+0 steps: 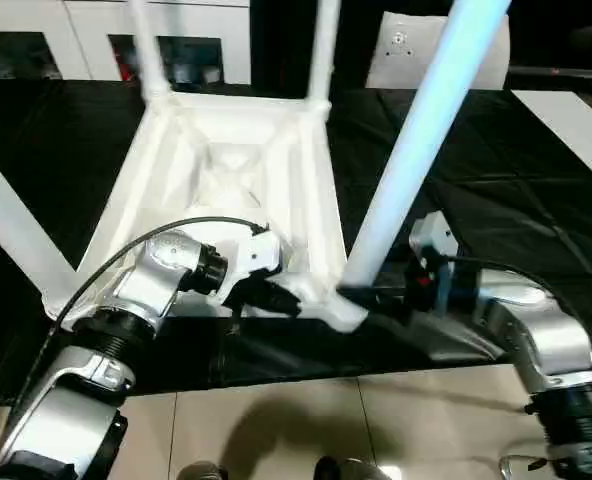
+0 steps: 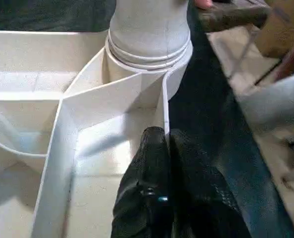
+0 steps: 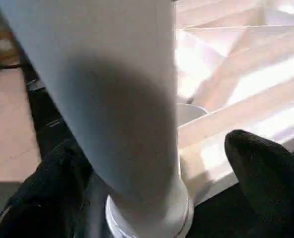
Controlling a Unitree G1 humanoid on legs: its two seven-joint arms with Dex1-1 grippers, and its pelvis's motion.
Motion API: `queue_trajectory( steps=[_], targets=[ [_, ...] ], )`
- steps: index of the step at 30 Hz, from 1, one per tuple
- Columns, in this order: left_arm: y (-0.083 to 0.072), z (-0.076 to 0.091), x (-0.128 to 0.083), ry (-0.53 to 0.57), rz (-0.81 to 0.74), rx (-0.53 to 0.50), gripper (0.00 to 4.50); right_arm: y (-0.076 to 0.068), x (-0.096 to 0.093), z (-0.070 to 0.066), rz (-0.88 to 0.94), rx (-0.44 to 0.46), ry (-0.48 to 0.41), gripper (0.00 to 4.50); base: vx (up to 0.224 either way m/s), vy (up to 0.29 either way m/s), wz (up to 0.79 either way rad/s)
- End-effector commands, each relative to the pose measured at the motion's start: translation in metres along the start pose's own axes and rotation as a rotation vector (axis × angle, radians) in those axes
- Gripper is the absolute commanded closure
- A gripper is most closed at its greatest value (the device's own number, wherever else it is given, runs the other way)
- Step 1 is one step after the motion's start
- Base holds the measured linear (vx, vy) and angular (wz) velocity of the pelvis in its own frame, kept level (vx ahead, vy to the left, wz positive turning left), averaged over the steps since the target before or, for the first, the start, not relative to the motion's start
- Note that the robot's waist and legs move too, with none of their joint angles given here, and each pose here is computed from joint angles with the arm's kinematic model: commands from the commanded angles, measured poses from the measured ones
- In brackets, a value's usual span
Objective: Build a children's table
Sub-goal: Rotate leg to tighten
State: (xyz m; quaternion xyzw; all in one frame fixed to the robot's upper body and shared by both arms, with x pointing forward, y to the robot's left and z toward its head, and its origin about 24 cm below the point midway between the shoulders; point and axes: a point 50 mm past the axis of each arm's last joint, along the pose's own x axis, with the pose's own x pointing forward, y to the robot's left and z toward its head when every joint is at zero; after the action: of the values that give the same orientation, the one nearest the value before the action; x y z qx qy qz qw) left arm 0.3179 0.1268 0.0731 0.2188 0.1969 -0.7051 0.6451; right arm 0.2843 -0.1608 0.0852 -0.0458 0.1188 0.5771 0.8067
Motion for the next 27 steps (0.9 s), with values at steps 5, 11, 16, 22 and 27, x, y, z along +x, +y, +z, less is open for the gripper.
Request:
queue_trajectory(
  steps=[5, 11, 16, 22, 27],
  targets=[
    [-0.0059, 0.0063, 0.0116, 0.076, -0.211, 0.084, 4.50, 0.0074, -0.0046, -0.0036, 0.163, -0.023, 0.049, 0.73, 0.000, 0.000, 0.00],
    [-0.0051, 0.0083, 0.0130, 0.091, -0.239, 0.106, 4.50, 0.0079, -0.0040, -0.0033, 0.221, -0.022, 0.060, 1.16, 0.000, 0.000, 0.00],
    [-0.0037, 0.0091, 0.0141, 0.091, -0.247, 0.108, 4.50, 0.0087, -0.0028, -0.0031, 0.260, -0.023, 0.072, 1.56, 0.000, 0.000, 0.00],
    [-0.0027, 0.0088, 0.0143, 0.092, -0.249, 0.107, 4.50, 0.0094, -0.0035, -0.0040, 0.282, -0.010, 0.074, 1.99, 0.000, 0.000, 0.00],
    [-0.0023, 0.0081, 0.0148, 0.091, -0.249, 0.104, 4.50, 0.0111, -0.0051, -0.0056, 0.296, 0.002, 0.080, 2.41, 0.000, 0.000, 0.00]
  ],
)
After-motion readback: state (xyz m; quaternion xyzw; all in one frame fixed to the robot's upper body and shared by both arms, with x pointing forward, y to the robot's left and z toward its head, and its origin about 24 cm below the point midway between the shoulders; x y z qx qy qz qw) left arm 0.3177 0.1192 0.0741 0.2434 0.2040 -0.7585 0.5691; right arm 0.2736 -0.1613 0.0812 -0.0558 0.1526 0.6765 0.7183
